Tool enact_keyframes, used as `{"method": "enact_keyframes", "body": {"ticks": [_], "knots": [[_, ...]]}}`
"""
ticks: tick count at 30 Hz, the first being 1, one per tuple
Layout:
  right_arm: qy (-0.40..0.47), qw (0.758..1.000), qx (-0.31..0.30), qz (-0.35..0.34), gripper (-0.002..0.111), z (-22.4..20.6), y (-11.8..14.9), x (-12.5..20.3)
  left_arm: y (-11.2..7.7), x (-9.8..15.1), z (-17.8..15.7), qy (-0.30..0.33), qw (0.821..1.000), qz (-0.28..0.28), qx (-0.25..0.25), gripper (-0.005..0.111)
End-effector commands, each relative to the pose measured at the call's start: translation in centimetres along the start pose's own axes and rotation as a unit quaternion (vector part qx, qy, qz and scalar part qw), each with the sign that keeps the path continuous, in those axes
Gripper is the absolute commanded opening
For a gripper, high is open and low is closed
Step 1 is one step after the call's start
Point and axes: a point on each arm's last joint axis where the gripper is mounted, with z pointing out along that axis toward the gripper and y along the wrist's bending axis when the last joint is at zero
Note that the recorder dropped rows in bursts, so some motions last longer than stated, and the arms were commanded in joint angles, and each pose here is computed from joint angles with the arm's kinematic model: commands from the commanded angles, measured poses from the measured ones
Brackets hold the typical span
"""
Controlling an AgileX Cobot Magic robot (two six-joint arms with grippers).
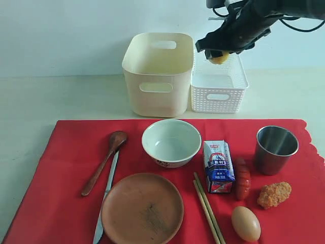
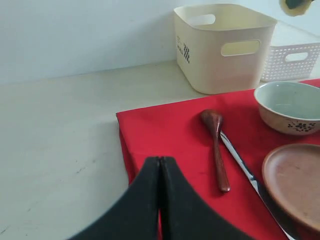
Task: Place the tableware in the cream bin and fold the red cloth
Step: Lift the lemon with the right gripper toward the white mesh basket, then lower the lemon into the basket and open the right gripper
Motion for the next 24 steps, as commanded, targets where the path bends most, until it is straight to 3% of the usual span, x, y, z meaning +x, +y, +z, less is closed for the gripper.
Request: {"method": "enact_keyframes", "body": {"ticks": [1, 8, 21, 24], "knots": [[0.008, 1.000, 0.014, -0.008, 0.000, 2.8, -1.3, -0.3, 0.0, 0.0, 0.0, -0.005, 1.000, 0.000, -0.002, 0.000], [0.047, 0.999, 0.021, 0.004, 0.000, 6.8, -3.2, 0.9, 0.0, 0.0, 0.0, -0.005, 1.000, 0.000, -0.002, 0.000], [0.076, 0.996, 0.014, -0.045, 0.000, 10.5, -3.1, 3.2, 0.0, 0.0, 0.0, -0.005, 1.000, 0.000, -0.002, 0.000], [0.075, 0.996, 0.015, -0.045, 0.008, 10.5, -3.1, 3.2, 0.0, 0.0, 0.0, -0.005, 1.000, 0.000, -0.002, 0.000]]}}
